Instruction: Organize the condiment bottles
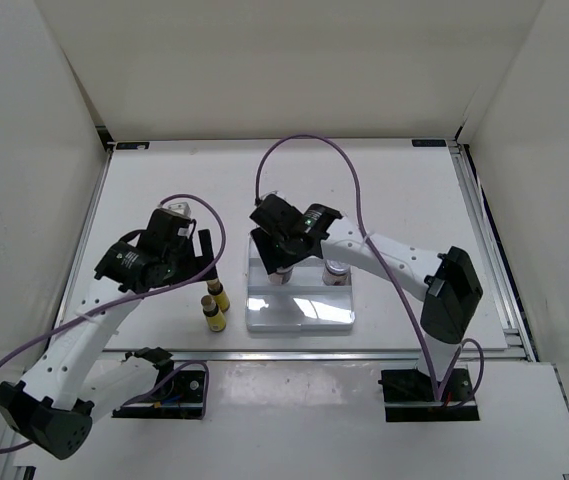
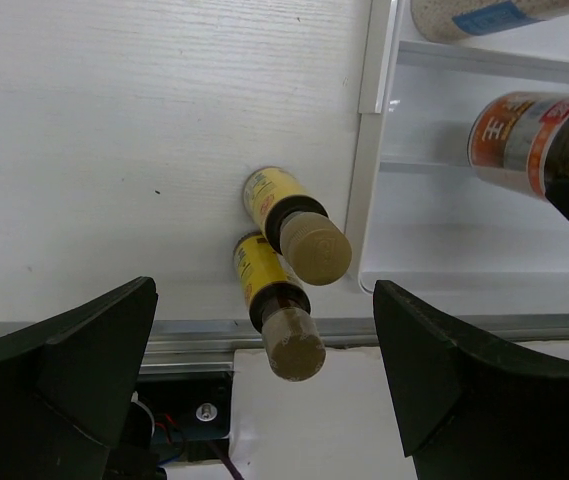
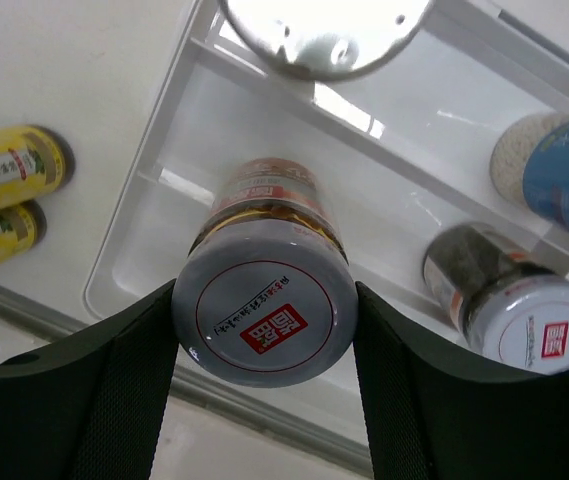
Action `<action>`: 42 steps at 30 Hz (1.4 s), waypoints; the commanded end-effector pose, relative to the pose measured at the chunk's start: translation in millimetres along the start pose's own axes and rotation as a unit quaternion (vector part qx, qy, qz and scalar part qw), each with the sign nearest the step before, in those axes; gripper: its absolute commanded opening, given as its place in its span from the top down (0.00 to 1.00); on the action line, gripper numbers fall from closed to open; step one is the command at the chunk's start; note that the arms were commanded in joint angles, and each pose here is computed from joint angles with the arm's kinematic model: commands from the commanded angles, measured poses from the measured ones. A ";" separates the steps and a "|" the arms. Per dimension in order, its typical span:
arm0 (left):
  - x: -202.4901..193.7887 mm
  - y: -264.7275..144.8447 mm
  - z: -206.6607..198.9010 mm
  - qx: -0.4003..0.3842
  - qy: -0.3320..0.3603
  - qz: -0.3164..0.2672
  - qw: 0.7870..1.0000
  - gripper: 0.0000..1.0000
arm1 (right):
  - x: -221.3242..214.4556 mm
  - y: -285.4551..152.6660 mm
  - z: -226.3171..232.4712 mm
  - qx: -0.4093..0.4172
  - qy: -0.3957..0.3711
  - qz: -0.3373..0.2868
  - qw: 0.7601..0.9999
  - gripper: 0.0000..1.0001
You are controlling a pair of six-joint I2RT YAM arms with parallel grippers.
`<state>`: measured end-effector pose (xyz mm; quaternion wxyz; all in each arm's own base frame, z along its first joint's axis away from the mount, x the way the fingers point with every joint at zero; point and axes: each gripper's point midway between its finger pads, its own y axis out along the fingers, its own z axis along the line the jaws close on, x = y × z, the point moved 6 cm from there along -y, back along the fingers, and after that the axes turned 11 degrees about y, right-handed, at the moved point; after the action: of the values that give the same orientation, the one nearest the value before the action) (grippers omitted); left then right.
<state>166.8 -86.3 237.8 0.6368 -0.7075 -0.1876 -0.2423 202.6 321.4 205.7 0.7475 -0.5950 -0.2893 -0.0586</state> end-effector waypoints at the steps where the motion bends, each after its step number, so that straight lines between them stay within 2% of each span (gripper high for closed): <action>1: 9.2 -5.9 -1.4 -0.006 0.001 -0.015 1.000 0.00 | 36.0 -6.4 18.9 0.069 -0.008 -0.075 0.995 1.00; 3: 9.2 -5.8 -1.4 -0.006 0.001 -0.015 1.000 0.00 | 38.5 3.7 19.3 0.076 -0.009 -0.083 0.994 1.00; 11: 6.1 2.1 -2.7 -0.004 0.004 0.005 1.000 0.00 | 30.5 45.4 28.1 0.066 -0.012 -0.049 0.997 1.00; 13: 5.7 1.9 -3.7 -0.008 0.004 0.006 1.000 0.00 | 26.5 53.1 25.6 0.049 -0.008 -0.038 0.998 0.96; 17: 5.4 1.7 -4.7 -0.013 0.004 0.008 1.000 0.00 | 23.3 65.2 16.3 0.012 0.001 -0.024 1.000 0.96; 18: 5.4 1.7 -4.7 -0.013 0.004 0.008 1.000 0.00 | 20.0 68.4 14.9 0.006 -0.001 -0.016 1.000 0.92; 22: 2.8 1.1 -4.8 -0.017 0.003 0.008 1.000 0.00 | 21.3 66.5 15.2 0.006 -0.001 -0.016 1.000 0.43; 23: 0.1 0.7 -5.4 -0.023 0.003 0.010 1.000 0.00 | 26.8 60.6 17.5 0.012 0.001 -0.025 1.000 0.17; 24: 0.0 0.7 -5.4 -0.023 0.003 0.010 1.000 0.00 | 27.8 53.8 16.4 0.014 0.001 -0.027 1.000 0.05; 25: -2.6 2.8 -5.2 -0.021 0.000 0.015 1.000 0.00 | 28.1 48.8 15.4 0.014 0.002 -0.028 1.000 0.00; 34: -20.9 -6.6 -5.1 -0.034 -0.018 0.053 0.998 0.00 | 46.1 -34.0 1.1 0.047 0.023 -0.108 0.993 0.00; 37: -34.4 -8.3 -8.7 -0.054 -0.034 0.080 0.995 0.00 | 43.0 -51.4 -7.9 0.048 0.033 -0.126 0.990 0.00; 42: -56.6 0.0 -9.1 -0.055 -0.062 0.119 0.989 0.00 | 26.3 -56.7 -26.4 0.022 0.050 -0.129 0.990 0.00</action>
<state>131.5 -91.6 212.1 0.6175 -0.7575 -0.1354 -0.1632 210.1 301.7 280.1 0.7776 -0.5004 -0.3435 -0.1642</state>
